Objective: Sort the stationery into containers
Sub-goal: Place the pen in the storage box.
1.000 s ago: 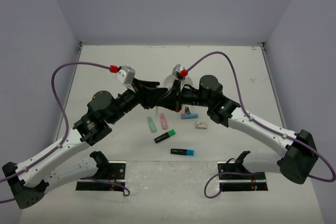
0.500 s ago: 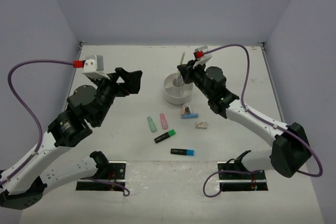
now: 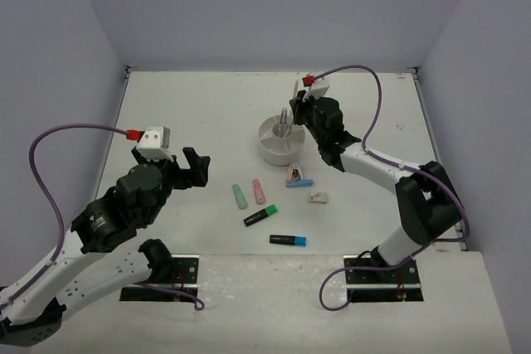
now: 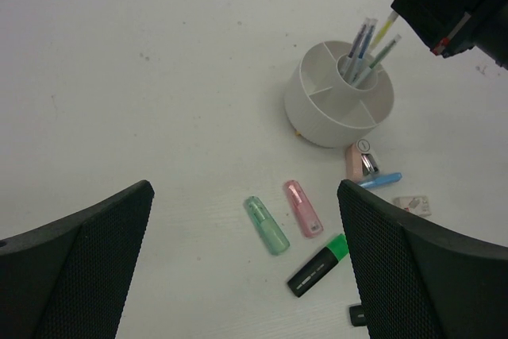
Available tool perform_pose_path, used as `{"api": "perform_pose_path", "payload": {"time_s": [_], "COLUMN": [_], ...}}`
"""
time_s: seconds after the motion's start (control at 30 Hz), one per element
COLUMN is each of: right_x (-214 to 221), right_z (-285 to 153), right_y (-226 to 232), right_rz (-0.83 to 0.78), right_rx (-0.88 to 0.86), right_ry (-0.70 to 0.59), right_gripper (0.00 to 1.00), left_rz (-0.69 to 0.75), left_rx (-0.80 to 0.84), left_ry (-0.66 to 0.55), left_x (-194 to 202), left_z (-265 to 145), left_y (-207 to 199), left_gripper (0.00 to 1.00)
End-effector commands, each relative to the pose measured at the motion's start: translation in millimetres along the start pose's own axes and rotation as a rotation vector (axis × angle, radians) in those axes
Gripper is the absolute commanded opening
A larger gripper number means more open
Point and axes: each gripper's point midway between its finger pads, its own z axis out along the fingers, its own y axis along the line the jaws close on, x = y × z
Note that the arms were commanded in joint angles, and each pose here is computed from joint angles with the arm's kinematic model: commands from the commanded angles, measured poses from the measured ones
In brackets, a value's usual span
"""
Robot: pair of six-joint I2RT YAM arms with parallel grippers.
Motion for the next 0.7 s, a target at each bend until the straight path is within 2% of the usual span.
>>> {"api": "perform_pose_path", "payload": {"time_s": [0.0, 0.2, 0.4, 0.67], "right_x": [-34.1, -50.4, -63.1, -32.0], "right_z": [-7.8, -18.6, -41.5, -42.4], "right_y": [10.8, 5.7, 18.9, 42.2], "right_rz": [0.061, 0.059, 0.069, 0.076], "right_rx": [-0.053, -0.032, -0.088, -0.187], "right_ry": [-0.151, -0.202, -0.252, -0.167], "right_gripper": [0.00, 0.00, 0.00, 0.00], "left_rz": [0.007, 0.028, 0.033, 0.029], "left_rx": [-0.009, -0.006, 0.002, 0.013], "left_ry": [-0.016, 0.026, 0.036, 0.035], "left_x": [8.7, 26.5, 29.6, 31.0], "left_z": [-3.6, 4.2, 5.3, 4.7], "left_y": [10.7, 8.9, 7.2, 6.3], "left_gripper": [1.00, 1.00, 1.00, 1.00]}}
